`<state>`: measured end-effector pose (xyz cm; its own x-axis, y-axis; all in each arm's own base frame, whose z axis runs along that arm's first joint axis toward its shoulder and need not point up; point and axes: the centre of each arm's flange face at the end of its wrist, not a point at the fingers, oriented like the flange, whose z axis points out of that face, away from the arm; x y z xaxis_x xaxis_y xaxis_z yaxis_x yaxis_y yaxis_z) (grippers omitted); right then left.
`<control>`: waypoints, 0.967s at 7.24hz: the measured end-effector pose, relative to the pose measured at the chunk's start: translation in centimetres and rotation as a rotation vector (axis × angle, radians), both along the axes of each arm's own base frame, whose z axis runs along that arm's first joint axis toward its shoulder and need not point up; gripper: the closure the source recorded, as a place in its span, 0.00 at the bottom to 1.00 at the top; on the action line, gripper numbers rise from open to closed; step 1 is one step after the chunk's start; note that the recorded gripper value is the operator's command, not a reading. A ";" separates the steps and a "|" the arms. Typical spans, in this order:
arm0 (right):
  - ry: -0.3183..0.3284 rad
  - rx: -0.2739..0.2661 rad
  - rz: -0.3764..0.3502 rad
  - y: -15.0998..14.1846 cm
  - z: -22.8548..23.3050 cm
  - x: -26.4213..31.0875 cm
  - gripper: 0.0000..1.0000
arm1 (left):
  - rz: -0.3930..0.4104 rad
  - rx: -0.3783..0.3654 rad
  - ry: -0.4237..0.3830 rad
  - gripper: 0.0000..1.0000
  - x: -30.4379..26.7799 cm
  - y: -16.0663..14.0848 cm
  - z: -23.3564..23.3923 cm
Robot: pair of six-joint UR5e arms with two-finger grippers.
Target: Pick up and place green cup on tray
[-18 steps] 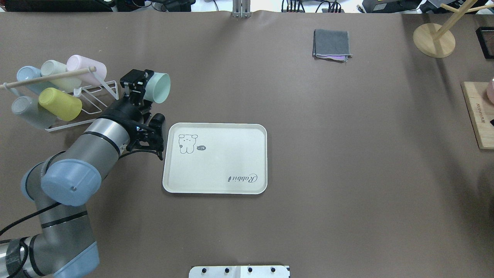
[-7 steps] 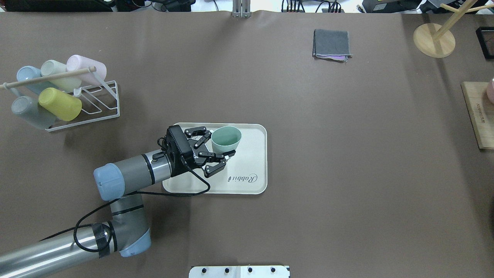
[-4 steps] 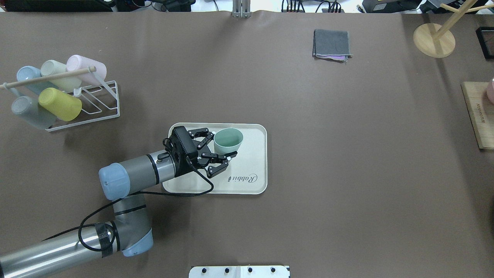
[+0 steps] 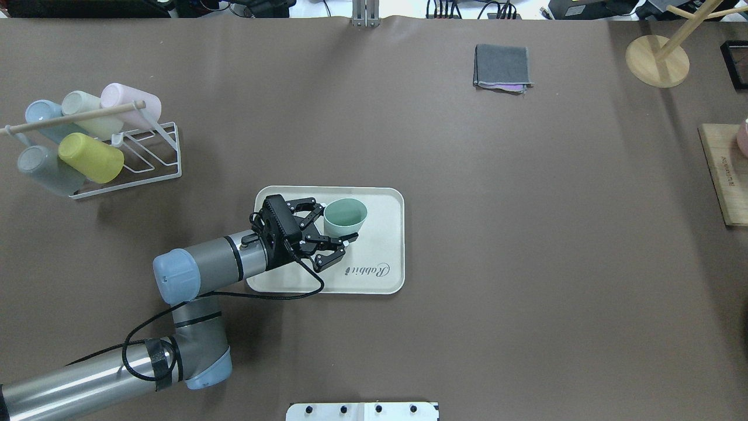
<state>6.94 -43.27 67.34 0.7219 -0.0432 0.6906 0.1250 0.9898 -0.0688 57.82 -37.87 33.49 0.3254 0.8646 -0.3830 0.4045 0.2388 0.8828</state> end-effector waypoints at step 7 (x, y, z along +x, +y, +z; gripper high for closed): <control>-0.003 -0.002 0.002 0.1 0.2 0.0 0.00 | -0.030 0.081 -0.006 0.02 -0.7 0.2 -1.4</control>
<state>6.92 -43.17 67.54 0.7201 -0.0403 0.6927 0.1237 0.9898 -0.0709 57.11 -37.70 32.09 0.3542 0.8824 -0.3096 0.4047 0.1539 0.9014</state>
